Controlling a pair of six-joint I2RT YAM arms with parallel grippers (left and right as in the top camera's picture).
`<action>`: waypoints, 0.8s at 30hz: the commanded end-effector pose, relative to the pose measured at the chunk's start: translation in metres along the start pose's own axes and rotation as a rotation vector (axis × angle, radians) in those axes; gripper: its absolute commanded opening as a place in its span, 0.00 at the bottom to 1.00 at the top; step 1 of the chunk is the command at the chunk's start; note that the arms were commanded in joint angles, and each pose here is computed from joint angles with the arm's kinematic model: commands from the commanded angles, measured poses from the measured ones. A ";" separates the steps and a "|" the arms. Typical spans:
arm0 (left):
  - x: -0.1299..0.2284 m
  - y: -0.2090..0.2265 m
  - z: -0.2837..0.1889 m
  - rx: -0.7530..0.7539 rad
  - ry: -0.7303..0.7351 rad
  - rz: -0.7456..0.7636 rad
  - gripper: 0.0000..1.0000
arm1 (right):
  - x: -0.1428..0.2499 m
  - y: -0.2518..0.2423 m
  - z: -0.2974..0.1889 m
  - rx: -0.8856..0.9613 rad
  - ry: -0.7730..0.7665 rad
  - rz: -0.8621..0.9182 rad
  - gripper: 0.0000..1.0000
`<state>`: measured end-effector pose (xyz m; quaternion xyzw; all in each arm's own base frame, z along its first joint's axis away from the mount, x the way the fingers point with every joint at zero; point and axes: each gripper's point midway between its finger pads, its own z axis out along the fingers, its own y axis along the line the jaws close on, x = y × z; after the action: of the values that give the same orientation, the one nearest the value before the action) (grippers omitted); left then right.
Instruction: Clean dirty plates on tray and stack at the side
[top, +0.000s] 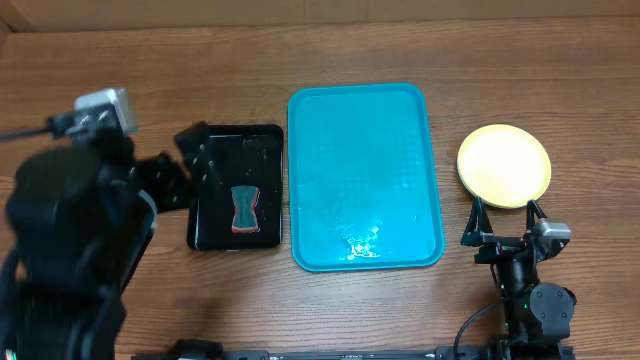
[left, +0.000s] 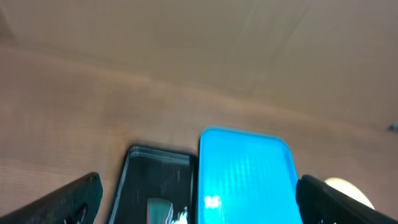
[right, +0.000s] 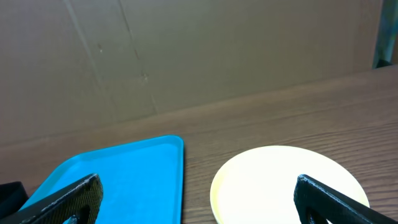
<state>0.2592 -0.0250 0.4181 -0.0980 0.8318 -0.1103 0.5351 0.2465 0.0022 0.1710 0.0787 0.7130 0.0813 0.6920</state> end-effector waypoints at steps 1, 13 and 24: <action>0.020 0.004 -0.001 0.063 -0.056 0.126 1.00 | 0.002 -0.001 0.000 0.000 -0.003 -0.001 1.00; 0.118 0.055 0.016 0.049 -0.304 0.141 1.00 | 0.002 -0.001 0.000 0.000 -0.003 -0.001 1.00; 0.164 0.076 0.041 0.066 -0.446 0.125 1.00 | 0.002 -0.001 0.000 0.000 -0.003 -0.001 1.00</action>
<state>0.2222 -0.0013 0.2489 -0.0498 0.6926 -0.0754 0.7157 0.2465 0.0022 0.1708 0.0783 0.7133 0.0811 0.6917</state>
